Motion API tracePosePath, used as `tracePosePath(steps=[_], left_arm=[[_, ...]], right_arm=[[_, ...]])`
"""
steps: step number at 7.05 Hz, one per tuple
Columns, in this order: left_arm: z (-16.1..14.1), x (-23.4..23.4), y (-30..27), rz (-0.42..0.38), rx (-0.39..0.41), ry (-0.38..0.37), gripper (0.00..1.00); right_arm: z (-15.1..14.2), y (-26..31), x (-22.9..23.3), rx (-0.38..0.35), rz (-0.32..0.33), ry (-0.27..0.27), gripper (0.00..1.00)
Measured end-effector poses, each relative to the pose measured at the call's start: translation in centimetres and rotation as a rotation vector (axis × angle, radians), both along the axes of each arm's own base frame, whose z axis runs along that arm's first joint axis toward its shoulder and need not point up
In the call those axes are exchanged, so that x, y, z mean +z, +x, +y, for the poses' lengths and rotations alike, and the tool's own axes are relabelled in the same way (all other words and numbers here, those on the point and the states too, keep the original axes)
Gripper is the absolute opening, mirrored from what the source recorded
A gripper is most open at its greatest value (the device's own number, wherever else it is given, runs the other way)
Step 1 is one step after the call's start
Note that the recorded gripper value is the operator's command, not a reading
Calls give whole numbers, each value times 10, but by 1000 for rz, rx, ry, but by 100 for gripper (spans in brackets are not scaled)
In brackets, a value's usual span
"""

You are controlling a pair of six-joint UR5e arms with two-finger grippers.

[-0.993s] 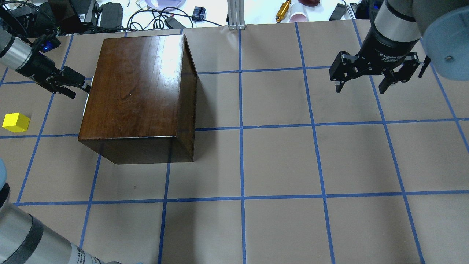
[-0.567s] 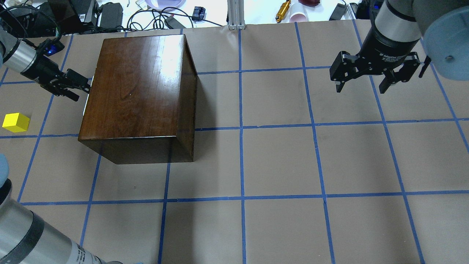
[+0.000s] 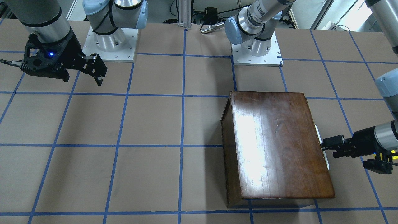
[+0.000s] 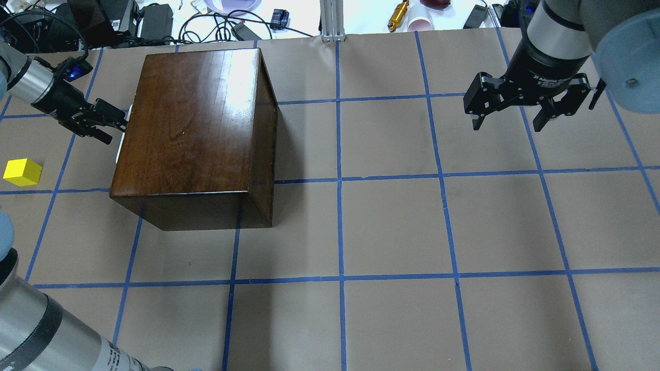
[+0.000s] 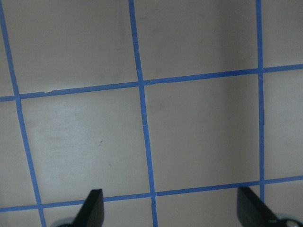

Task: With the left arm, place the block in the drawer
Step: 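Pull the drawer open with the left gripper, away from the cabinet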

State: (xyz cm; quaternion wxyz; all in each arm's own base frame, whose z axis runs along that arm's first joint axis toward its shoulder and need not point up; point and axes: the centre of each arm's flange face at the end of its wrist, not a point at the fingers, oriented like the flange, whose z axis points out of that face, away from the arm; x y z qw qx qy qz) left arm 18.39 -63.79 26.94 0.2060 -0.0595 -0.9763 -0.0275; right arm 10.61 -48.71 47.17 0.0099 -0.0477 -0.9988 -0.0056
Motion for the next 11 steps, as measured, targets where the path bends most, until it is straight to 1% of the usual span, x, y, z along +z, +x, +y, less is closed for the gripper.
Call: tracePosePath(steps=[3,6,11], left_arm=[[-1,2,6,-54,-23,-6,100],[-4,9,10,-78,-38,-18,100],[-8,12,22,-104,-91,-38,100]], right_arm=[[0,0,0,0,0,-1,100],[0,0,0,0,0,-1,100],[0,0,0,0,0,-1,100]])
